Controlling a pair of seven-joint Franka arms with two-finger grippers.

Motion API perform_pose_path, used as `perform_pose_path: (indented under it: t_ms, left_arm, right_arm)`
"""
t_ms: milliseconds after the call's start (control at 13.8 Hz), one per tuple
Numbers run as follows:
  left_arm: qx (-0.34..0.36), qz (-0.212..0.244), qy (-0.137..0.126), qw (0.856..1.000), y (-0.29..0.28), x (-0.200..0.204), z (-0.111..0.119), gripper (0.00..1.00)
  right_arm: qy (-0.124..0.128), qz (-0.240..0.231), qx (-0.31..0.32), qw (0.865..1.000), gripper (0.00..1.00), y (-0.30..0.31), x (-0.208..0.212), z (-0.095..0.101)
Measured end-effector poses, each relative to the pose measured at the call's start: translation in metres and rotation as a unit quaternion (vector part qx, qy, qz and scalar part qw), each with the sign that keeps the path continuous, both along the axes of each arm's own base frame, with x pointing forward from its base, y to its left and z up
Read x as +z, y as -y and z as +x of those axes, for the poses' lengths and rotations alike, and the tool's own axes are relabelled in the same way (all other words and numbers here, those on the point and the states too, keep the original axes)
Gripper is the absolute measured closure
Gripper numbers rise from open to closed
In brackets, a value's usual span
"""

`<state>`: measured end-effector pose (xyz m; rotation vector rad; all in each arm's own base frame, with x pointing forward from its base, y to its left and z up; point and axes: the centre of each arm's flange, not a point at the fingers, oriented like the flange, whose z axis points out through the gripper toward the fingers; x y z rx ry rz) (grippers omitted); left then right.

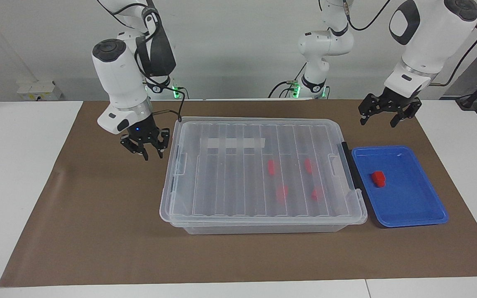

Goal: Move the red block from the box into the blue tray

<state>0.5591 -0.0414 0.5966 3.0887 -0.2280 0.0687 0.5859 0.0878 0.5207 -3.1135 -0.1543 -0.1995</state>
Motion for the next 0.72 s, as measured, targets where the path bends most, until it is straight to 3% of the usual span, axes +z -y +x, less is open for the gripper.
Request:
perform_pose_path:
  t_ms: [361, 722]
  left_arm:
    - [0.006, 0.0, 0.0, 1.0, -0.006, 0.0, 0.0, 0.0]
    - [0.007, 0.0, 0.0, 1.0, -0.007, 0.0, 0.0, 0.0]
  right_arm:
    - [-0.005, -0.003, -0.058, 0.998, 0.02, 0.06, 0.032, -0.015]
    - [-0.021, -0.006, -0.075, 0.997, 0.01, 0.079, 0.076, -0.026]
